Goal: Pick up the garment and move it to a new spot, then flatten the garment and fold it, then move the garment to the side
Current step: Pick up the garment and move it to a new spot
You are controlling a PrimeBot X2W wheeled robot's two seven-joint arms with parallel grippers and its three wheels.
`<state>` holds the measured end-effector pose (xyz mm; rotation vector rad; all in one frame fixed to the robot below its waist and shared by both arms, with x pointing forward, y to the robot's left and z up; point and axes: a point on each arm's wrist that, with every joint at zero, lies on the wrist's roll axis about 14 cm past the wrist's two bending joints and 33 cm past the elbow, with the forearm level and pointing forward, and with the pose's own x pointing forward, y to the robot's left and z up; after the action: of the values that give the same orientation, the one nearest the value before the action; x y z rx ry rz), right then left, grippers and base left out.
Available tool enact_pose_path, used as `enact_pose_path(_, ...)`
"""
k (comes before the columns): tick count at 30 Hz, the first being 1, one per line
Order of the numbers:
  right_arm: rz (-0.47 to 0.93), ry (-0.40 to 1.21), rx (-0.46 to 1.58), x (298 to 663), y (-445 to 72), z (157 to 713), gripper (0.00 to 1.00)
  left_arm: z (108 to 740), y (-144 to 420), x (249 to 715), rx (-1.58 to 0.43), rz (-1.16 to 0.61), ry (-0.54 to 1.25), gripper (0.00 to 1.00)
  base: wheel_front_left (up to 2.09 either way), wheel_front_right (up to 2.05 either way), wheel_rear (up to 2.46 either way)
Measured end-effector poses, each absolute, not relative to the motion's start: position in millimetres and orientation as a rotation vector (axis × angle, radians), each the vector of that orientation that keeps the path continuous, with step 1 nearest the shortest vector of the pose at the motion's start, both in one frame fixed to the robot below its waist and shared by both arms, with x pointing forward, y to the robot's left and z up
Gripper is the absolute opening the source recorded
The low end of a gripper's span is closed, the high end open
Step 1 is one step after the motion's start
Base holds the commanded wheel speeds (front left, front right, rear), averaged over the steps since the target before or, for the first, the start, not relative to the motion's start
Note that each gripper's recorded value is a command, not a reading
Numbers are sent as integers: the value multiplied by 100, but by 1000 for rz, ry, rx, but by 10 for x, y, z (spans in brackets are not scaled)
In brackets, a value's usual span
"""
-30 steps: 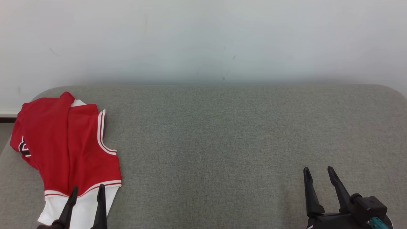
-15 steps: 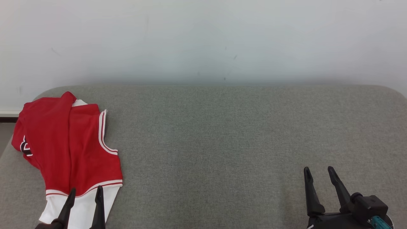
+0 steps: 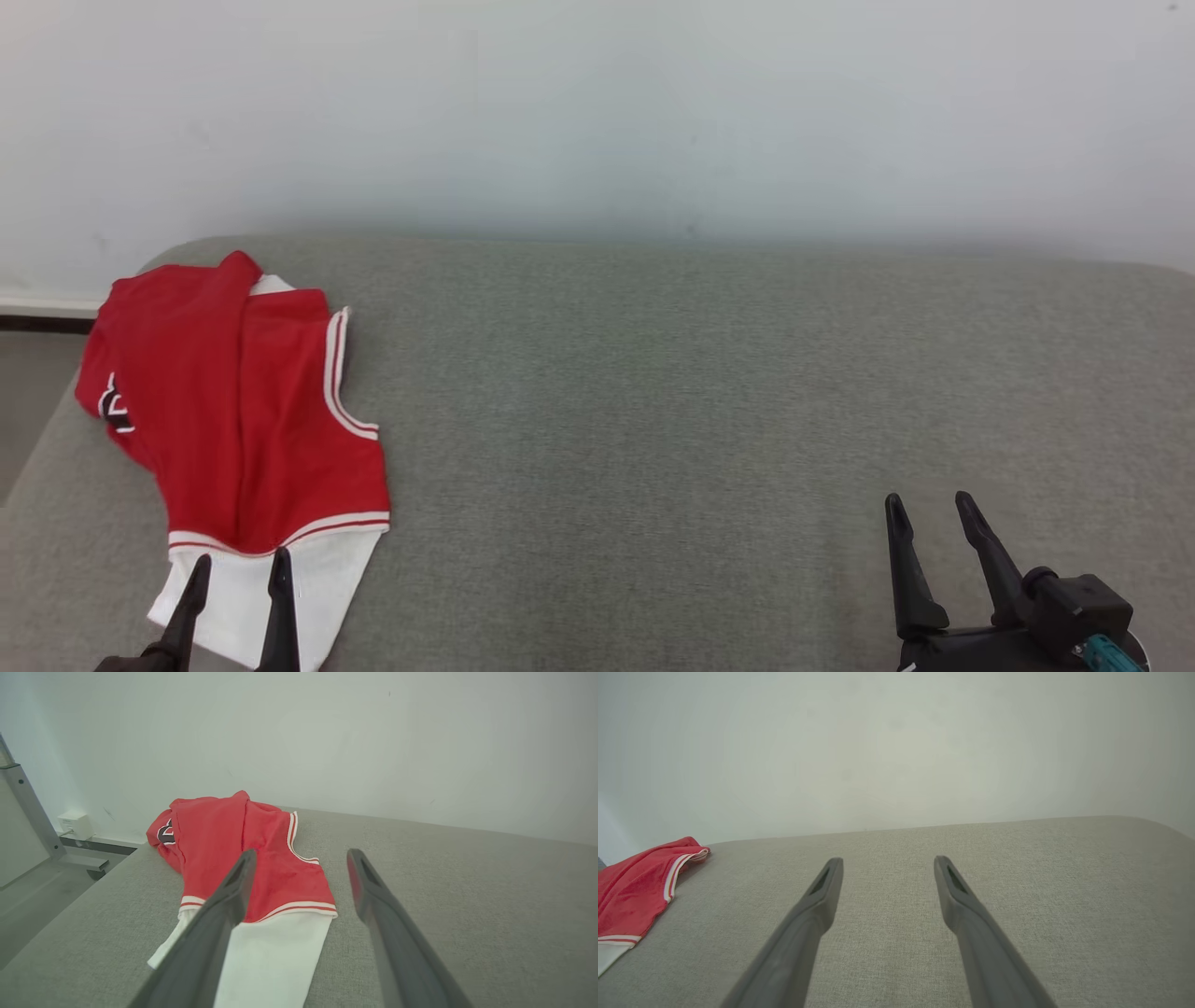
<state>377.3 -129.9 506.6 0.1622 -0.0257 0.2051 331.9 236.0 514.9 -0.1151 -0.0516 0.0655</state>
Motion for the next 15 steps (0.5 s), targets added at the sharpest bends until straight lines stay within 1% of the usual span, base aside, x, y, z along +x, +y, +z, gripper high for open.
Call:
enact_pose_path(8,297,3,165,3874,-977,4993,100,5101,2698,3103,-100,186,-48,100,0,0,0)
enact_pose_path(15,402,30,175,3941,-597,4927,100,5085,2970,2872,-79,294,-52,100,0,0,0)
